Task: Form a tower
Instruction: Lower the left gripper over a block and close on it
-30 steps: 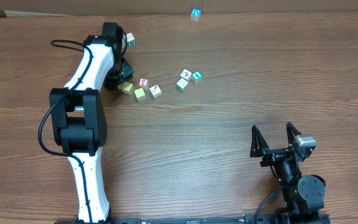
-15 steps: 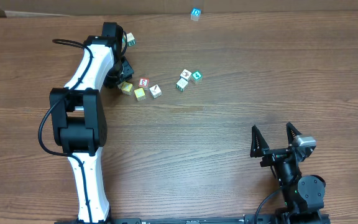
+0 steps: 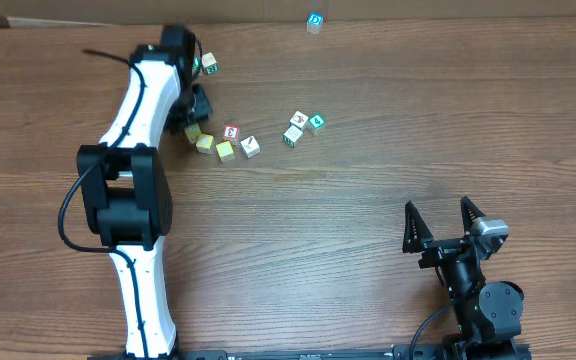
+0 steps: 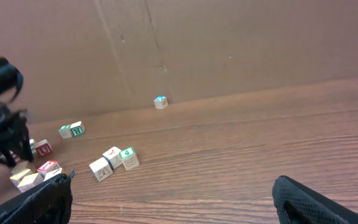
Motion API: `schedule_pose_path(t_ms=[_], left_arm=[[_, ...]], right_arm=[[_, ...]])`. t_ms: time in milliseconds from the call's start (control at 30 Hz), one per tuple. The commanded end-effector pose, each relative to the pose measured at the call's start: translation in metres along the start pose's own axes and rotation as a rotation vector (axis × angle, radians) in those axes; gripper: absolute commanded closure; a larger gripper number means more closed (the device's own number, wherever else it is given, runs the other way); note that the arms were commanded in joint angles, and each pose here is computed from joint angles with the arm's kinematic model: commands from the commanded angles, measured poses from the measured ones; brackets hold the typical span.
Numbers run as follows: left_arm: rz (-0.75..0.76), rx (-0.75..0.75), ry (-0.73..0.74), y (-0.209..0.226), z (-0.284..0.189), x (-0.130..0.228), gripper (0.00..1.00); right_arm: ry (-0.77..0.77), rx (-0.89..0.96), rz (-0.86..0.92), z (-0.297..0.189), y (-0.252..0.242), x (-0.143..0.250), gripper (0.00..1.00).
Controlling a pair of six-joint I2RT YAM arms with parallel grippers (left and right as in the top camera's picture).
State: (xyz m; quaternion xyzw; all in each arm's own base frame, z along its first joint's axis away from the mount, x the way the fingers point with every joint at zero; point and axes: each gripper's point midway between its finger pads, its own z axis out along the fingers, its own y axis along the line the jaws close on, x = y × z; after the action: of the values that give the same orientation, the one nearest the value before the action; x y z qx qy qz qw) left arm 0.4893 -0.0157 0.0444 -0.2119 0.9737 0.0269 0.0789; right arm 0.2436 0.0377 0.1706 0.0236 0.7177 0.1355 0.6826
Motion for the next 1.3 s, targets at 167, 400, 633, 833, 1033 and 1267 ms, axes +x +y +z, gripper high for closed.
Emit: schedule_pose_path(t_ms=[167, 400, 633, 833, 1033, 1267], left_arm=[[0.035, 0.032, -0.107, 0.0, -0.091, -0.025, 0.65], [0.044, -0.002, -0.028, 0.005, -0.065, -0.009, 0.43], [0.048, 0.004, 0.031, 0.002, -0.023, 0.006, 0.35], [0.049, 0.002, 0.036, 0.003, -0.001, 0.011, 0.3], [0.048, 0.002, 0.029, 0.003, 0.015, 0.014, 0.36], [0.047, 0.008, 0.018, 0.003, 0.034, 0.018, 0.38]], right_arm=[[-0.007, 0.0, 0.005, 0.0, -0.001, 0.001, 0.0], [-0.008, 0.001, 0.005, 0.0, -0.001, 0.001, 0.0], [-0.008, 0.001, 0.005, 0.0, -0.001, 0.001, 0.0], [-0.008, 0.001, 0.005, 0.0, -0.001, 0.001, 0.0], [-0.008, 0.001, 0.005, 0.0, -0.001, 0.001, 0.0], [-0.008, 0.001, 0.005, 0.0, -0.001, 0.001, 0.0]])
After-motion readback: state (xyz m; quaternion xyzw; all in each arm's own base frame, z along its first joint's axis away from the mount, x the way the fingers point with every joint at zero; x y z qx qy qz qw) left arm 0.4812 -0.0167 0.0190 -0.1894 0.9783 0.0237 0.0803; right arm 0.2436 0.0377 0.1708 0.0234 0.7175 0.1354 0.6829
